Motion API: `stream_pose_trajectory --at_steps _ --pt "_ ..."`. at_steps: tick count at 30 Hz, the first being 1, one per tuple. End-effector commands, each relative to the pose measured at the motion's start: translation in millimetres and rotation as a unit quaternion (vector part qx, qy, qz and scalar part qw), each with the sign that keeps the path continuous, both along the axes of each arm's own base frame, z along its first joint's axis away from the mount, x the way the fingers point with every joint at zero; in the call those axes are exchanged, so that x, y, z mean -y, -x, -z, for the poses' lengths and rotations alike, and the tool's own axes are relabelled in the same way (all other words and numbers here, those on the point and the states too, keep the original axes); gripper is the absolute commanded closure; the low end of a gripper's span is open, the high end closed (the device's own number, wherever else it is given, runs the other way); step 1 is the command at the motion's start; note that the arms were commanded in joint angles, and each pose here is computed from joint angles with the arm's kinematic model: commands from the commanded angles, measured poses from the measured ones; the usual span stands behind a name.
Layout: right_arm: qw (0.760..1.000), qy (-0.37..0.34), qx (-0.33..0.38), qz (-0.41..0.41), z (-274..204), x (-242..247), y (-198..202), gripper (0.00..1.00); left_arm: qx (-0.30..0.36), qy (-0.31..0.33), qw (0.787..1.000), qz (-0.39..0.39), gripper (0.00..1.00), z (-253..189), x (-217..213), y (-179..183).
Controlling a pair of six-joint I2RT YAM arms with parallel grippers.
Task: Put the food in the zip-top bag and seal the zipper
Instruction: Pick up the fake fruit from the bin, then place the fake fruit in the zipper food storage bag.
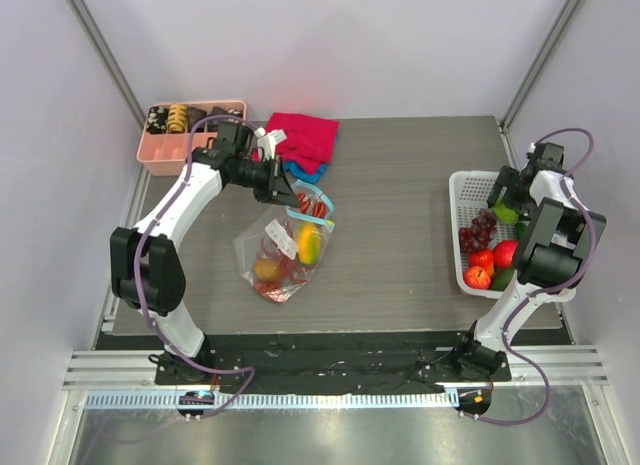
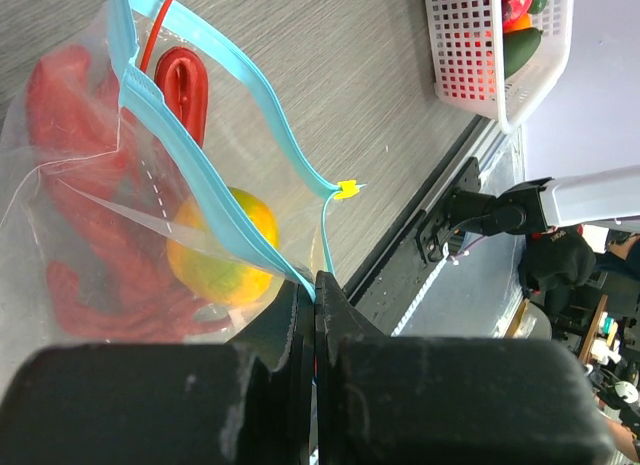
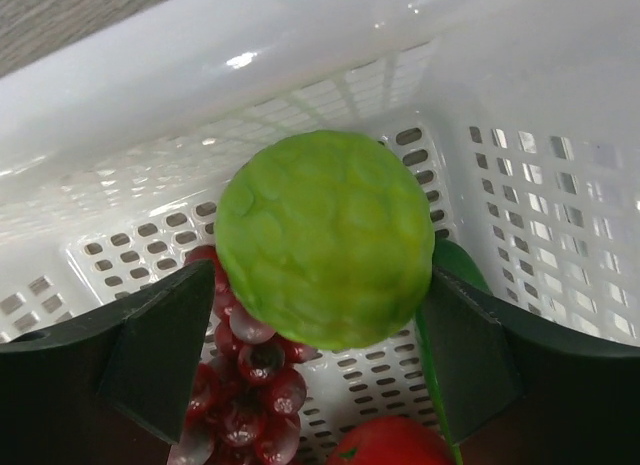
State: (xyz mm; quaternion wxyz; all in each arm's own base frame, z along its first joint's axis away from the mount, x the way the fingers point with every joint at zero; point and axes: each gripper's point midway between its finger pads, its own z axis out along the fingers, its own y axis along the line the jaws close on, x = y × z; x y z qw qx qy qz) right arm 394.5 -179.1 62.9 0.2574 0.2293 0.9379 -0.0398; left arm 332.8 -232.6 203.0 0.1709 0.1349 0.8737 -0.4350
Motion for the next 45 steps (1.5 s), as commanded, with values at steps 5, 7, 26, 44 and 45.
stream_pose_trajectory --at_steps 5,7,26,44,45 --pt "1.0 0.02 0.018 -0.004 4 8 -17 0.14 0.011 0.01 1.0 0.005 1.0 -11 2 -7" --pt "1.0 0.022 0.021 -0.003 3 10 -19 0.13 0.01 0.01 1.0 0.004 1.0 -12 2 -7" --pt "0.976 -0.024 0.192 -0.096 -154 -49 -34 0.81 0.03 0.017 0.999 0.017 1.0 -22 2 -4" --pt "0.804 -0.212 0.26 -0.492 -201 -441 -10 0.99 0.079 0.098 0.989 0.084 1.0 -65 14 21" --pt "0.797 -0.211 0.259 -0.504 -199 -451 -5 0.99 0.078 0.104 0.988 0.086 1.0 -68 15 22"
